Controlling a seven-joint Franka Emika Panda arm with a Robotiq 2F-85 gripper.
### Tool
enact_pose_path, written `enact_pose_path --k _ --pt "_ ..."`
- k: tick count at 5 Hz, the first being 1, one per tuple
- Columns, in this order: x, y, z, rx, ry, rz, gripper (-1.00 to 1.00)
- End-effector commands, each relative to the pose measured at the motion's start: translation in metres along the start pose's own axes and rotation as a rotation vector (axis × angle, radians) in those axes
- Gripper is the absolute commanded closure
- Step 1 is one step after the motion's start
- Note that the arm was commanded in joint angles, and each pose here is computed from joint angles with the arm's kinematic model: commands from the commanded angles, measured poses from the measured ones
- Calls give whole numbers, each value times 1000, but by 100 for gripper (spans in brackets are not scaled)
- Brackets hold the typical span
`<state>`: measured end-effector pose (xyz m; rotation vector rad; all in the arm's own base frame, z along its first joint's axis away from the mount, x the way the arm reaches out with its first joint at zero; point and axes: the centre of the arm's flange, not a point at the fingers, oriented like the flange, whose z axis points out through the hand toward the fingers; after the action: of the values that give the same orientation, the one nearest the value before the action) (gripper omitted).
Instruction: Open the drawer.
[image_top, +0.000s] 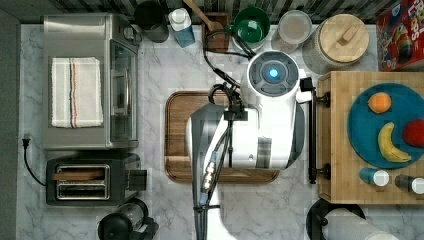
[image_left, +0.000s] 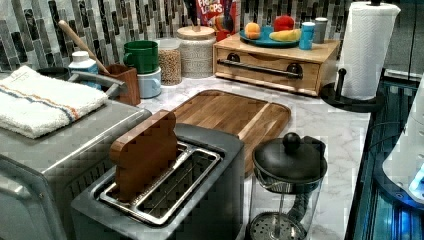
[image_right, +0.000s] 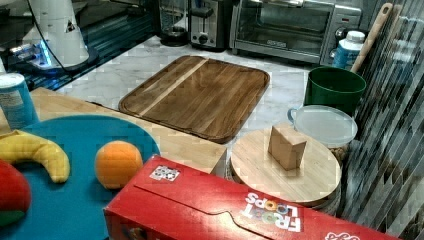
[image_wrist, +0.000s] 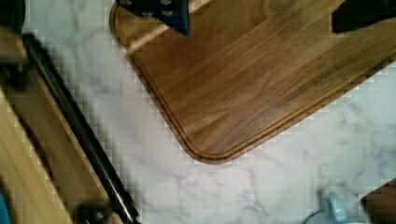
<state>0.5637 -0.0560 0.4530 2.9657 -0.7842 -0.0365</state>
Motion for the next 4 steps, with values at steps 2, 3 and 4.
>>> enact_pose_path --k 2,3,4 --pt "-7 76 52 -102 42 -487 -100" --pt "-2 89 70 -115 99 -535 -100" --pt "7 107 88 -99 120 -576 -100"
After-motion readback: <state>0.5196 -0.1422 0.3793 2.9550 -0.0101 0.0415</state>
